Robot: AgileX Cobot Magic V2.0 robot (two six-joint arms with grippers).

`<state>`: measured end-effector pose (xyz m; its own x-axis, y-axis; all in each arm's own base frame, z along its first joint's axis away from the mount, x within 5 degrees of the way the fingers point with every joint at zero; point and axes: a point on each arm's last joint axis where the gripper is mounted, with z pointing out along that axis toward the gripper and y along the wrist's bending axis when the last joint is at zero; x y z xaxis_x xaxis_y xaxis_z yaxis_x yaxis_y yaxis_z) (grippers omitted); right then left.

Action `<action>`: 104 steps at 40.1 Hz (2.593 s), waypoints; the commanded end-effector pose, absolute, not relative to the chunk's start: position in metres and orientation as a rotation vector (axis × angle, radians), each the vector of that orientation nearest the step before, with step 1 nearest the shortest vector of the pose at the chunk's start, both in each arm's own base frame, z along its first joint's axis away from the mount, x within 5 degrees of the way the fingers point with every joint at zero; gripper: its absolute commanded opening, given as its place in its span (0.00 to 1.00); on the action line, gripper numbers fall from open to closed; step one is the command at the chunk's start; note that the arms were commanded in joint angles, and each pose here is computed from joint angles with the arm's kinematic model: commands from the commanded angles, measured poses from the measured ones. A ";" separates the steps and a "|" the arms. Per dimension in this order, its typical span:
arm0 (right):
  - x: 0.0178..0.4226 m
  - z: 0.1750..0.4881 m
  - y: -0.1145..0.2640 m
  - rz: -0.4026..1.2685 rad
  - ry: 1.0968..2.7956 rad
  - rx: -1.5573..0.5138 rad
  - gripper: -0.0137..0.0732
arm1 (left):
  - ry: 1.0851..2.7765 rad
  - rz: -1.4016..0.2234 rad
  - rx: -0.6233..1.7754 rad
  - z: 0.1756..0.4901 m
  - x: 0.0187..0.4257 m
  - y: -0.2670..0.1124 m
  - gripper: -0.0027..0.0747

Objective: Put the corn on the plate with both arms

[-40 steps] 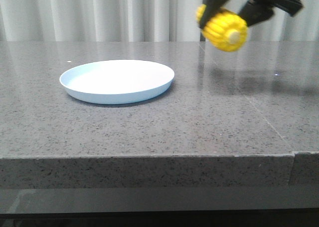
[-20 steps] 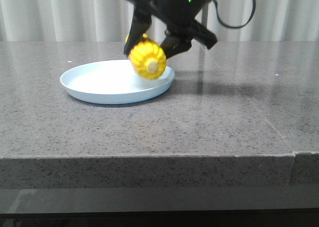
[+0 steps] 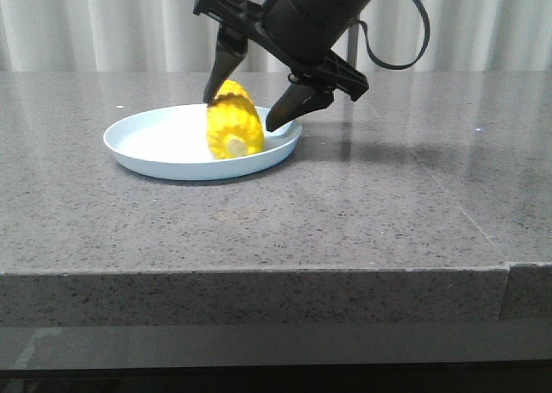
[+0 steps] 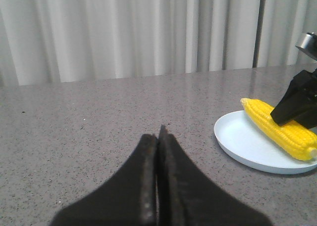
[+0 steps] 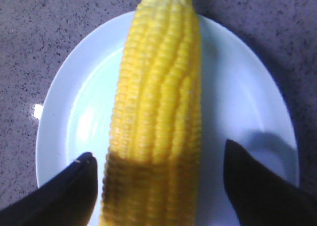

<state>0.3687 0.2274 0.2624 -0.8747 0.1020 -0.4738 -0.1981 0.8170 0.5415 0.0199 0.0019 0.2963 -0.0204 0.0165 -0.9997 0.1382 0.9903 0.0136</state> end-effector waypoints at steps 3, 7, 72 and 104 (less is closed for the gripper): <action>0.365 0.304 0.225 0.898 2.369 -0.038 0.88 | 1.500 -0.112 0.114 0.310 0.018 0.001 0.01; 0.359 0.319 0.221 0.907 2.340 -0.051 0.88 | 1.500 -0.112 0.114 0.310 0.018 0.001 0.01; 0.095 0.323 0.017 0.179 1.793 -0.088 0.06 | 1.500 -0.112 0.114 0.310 0.018 0.001 0.01; 0.058 0.309 0.010 0.189 1.669 -0.082 0.06 | 1.500 -0.112 0.114 0.310 0.018 0.001 0.01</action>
